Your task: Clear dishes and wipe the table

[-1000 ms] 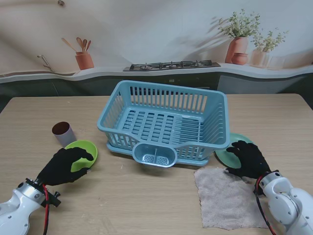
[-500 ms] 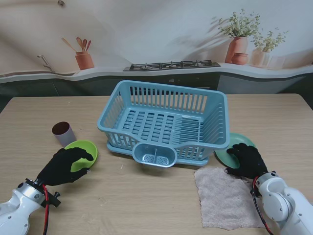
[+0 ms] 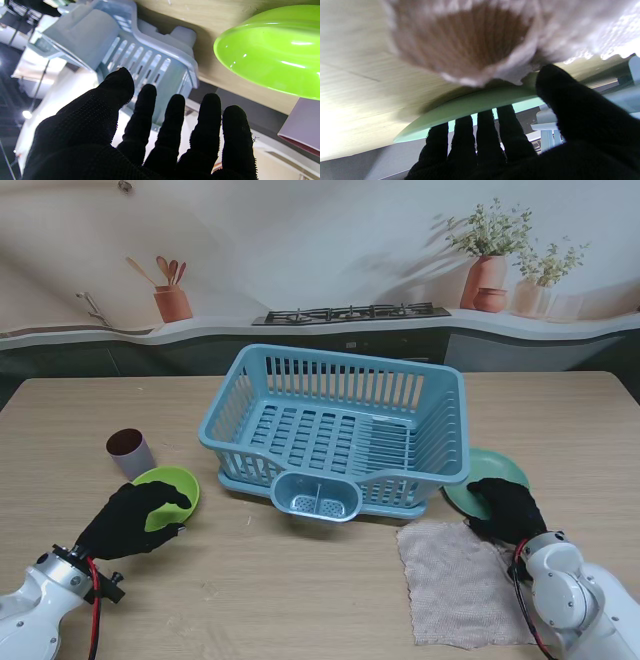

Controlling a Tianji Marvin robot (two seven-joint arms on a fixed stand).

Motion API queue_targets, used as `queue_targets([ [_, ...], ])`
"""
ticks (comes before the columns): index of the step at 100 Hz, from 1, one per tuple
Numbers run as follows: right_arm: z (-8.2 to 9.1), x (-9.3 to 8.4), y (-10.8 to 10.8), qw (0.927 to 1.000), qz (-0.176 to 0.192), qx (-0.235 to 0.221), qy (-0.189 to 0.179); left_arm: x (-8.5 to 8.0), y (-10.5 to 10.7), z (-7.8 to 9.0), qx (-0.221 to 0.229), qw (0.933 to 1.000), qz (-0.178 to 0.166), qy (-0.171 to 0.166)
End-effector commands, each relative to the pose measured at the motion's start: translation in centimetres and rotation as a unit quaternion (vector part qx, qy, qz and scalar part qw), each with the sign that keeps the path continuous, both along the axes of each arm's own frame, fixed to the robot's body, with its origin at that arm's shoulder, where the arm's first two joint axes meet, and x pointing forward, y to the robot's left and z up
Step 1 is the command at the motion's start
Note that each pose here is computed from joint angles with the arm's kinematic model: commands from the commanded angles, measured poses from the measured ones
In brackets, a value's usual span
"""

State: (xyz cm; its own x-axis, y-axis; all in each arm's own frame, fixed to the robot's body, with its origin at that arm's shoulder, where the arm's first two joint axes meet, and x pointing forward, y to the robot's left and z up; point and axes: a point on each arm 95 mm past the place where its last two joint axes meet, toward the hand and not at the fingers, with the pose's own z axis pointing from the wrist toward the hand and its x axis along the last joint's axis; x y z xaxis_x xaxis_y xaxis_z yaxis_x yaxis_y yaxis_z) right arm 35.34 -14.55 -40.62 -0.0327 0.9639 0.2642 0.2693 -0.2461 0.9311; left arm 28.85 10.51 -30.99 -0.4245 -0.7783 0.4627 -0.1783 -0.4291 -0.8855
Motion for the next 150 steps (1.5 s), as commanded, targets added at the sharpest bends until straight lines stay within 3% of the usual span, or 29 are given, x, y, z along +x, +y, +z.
queue_targets([
  [1, -0.5, -0.5, 0.2, 0.9999, 0.0, -0.002, 0.013, -0.1, -0.2, 0.0, 0.0, 1.0, -0.003, 0.005],
  [36, -0.3, -0.4, 0.3, 0.9999, -0.01, 0.003, 0.006, -0.1, -0.2, 0.0, -0.001, 1.0, -0.002, 0.005],
  [88, 2.4, 0.2, -0.5, 0.9968, 0.027, -0.007, -0.075, -0.1, -0.2, -0.1, -0.004, 1.0, -0.001, 0.005],
  [117, 3.3, 0.2, -0.8, 0.9958, 0.005, 0.019, -0.089, -0.1, -0.2, -0.1, -0.005, 1.0, 0.001, 0.005],
  [150, 3.9, 0.5, -1.3, 0.991, 0.006, 0.0, -0.134, 0.0, -0.2, -0.1, -0.004, 1.0, 0.0, 0.005],
])
